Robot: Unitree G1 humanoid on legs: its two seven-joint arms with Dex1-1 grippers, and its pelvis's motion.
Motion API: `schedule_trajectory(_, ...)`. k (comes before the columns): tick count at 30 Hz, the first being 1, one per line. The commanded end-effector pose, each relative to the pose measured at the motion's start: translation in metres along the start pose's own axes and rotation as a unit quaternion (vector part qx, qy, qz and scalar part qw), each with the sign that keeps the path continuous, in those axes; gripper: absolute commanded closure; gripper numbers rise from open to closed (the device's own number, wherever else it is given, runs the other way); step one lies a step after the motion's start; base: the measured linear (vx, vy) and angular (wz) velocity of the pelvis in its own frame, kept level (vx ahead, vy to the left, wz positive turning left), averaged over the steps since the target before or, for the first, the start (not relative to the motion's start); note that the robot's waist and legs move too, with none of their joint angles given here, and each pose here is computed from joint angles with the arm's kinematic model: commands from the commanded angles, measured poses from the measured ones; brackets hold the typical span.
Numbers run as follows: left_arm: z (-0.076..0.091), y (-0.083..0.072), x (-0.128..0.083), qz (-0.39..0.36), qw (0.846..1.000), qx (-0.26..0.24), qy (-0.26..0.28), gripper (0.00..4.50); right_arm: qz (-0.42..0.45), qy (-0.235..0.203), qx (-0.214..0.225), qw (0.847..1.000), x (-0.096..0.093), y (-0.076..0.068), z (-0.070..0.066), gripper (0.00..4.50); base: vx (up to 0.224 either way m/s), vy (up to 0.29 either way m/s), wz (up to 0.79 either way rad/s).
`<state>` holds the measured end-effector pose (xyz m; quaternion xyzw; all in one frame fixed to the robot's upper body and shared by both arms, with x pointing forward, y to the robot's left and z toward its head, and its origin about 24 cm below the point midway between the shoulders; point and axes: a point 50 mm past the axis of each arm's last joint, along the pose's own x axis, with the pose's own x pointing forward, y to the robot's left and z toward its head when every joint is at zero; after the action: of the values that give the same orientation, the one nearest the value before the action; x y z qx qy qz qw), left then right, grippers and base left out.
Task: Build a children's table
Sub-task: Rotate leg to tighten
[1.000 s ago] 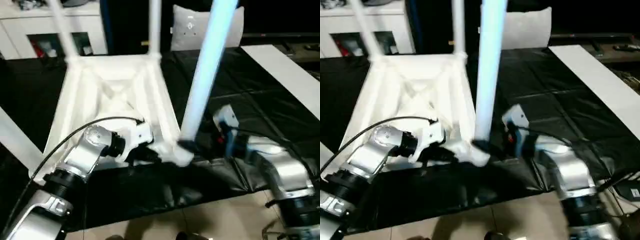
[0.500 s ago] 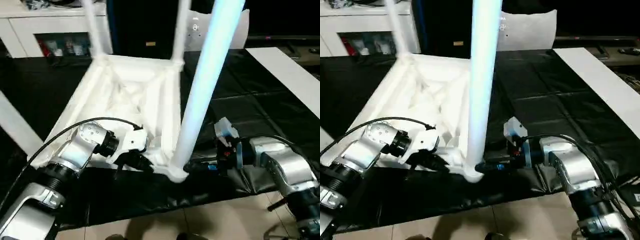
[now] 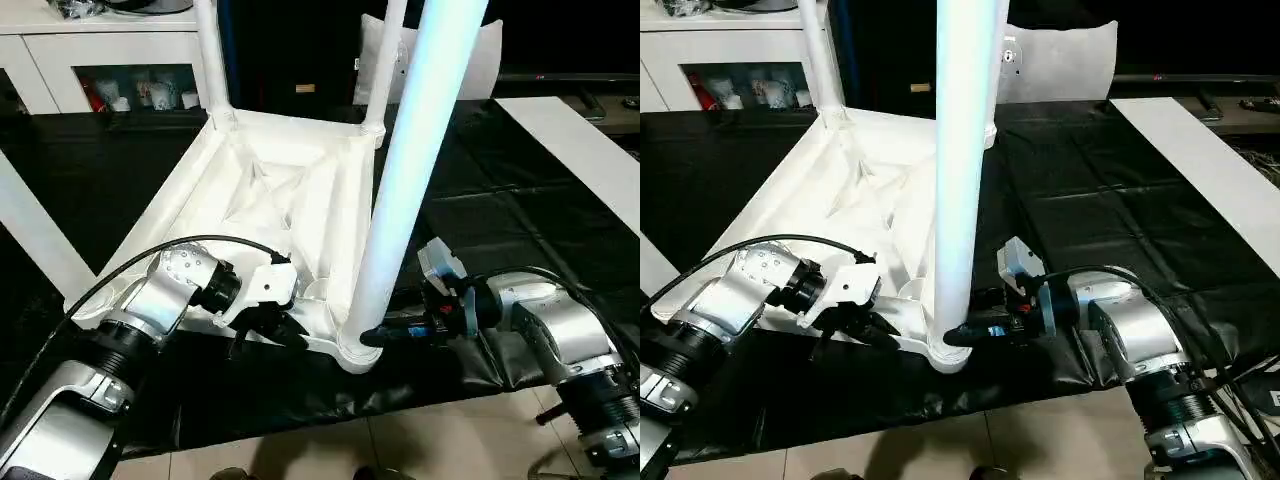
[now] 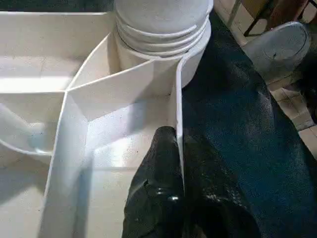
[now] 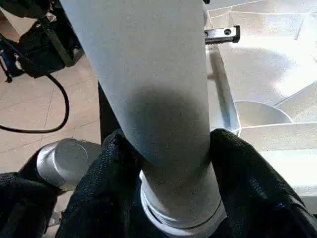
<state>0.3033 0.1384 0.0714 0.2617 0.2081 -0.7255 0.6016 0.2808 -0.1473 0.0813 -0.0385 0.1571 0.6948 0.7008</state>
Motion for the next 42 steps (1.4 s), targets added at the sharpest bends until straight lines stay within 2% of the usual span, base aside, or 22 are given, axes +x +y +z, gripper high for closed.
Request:
schedule_trajectory(1, 0.013, 0.003, 0.002, -0.024, 0.999, 0.036, 0.0, 4.5, 0.009, 0.004, -0.004, 1.0, 0.003, 0.0, 0.003, 2.47, 0.0, 0.0, 0.0)
schedule_trajectory(5, 0.012, 0.003, 0.002, -0.013, 1.0, 0.024, -0.003, 4.5, 0.012, -0.023, 0.019, 0.999, 0.007, 0.004, 0.004, 2.57, 0.0, 0.0, 0.0)
schedule_trajectory(8, 0.015, 0.006, 0.006, 0.028, 0.999, -0.017, -0.021, 4.5, -0.011, -0.056, 0.045, 0.997, 0.014, 0.01, 0.006, 2.57, 0.0, 0.0, 0.0)
schedule_trajectory(12, 0.023, 0.007, 0.014, 0.062, 0.995, -0.059, -0.041, 4.5, -0.108, -0.068, 0.052, 0.99, 0.028, 0.006, 0.007, 2.57, 0.0, 0.0, 0.0)
schedule_trajectory(14, 0.031, 0.01, 0.022, 0.091, 0.991, -0.073, -0.058, 4.5, -0.161, -0.079, 0.067, 0.982, 0.038, 0.002, 0.008, 2.57, 0.0, 0.0, 0.0)
schedule_trajectory(17, 0.041, 0.016, 0.034, 0.136, 0.983, -0.095, -0.077, 4.5, -0.24, -0.086, 0.092, 0.963, 0.051, -0.004, 0.008, 2.57, 0.0, 0.0, 0.0)
schedule_trajectory(18, 0.048, 0.024, 0.042, 0.179, 0.972, -0.123, -0.094, 4.5, -0.294, -0.088, 0.111, 0.945, 0.06, -0.009, 0.008, 2.57, 0.0, 0.0, 0.0)
schedule_trajectory(19, 0.048, 0.024, 0.042, 0.179, 0.972, -0.123, -0.094, 4.5, -0.294, -0.088, 0.111, 0.945, 0.06, -0.009, 0.008, 2.57, 0.0, 0.0, 0.0)
schedule_trajectory(21, 0.056, 0.031, 0.05, 0.221, 0.959, -0.145, -0.104, 4.5, -0.36, -0.089, 0.13, 0.92, 0.068, -0.015, 0.008, 2.57, 0.0, 0.0, 0.0)
schedule_trajectory(22, 0.062, 0.036, 0.055, 0.255, 0.949, -0.154, -0.106, 4.5, -0.411, -0.094, 0.142, 0.896, 0.074, -0.022, 0.009, 2.57, 0.0, 0.0, 0.0)
schedule_trajectory(25, 0.066, 0.04, 0.059, 0.28, 0.941, -0.155, -0.105, 4.5, -0.448, -0.116, 0.147, 0.874, 0.078, -0.027, 0.013, 2.57, 0.0, 0.0, 0.0)
schedule_trajectory(26, 0.068, 0.04, 0.06, 0.285, 0.941, -0.152, -0.103, 4.5, -0.456, -0.125, 0.143, 0.87, 0.08, -0.027, 0.016, 2.03, 0.0, 0.0, 0.0)
schedule_trajectory(29, 0.069, 0.041, 0.06, 0.289, 0.94, -0.151, -0.104, 4.5, -0.451, -0.138, 0.138, 0.871, 0.083, -0.026, 0.018, 1.83, 0.0, 0.0, 0.0)
schedule_trajectory(31, 0.069, 0.04, 0.059, 0.289, 0.94, -0.148, -0.104, 4.5, -0.457, -0.149, 0.143, 0.865, 0.083, -0.026, 0.02, 1.71, 0.0, 0.0, 0.0)
schedule_trajectory(37, 0.06, 0.037, 0.051, 0.285, 0.944, -0.138, -0.093, 4.5, -0.462, -0.167, 0.118, 0.863, 0.073, -0.027, 0.023, 1.1, 0.0, 0.0, 0.0)
schedule_trajectory(39, 0.055, 0.034, 0.047, 0.273, 0.95, -0.125, -0.09, 4.5, -0.451, -0.169, 0.104, 0.87, 0.062, -0.025, 0.02, 0.91, 0.0, 0.0, 0.0)
schedule_trajectory(40, 0.052, 0.032, 0.043, 0.263, 0.953, -0.115, -0.093, 4.5, -0.44, -0.174, 0.097, 0.876, 0.049, -0.022, 0.017, 0.81, 0.0, 0.0, 0.0)
schedule_trajectory(42, 0.05, 0.032, 0.041, 0.262, 0.954, -0.116, -0.093, 4.5, -0.433, -0.179, 0.098, 0.878, 0.043, -0.022, 0.016, 0.64, 0.0, 0.0, 0.0)
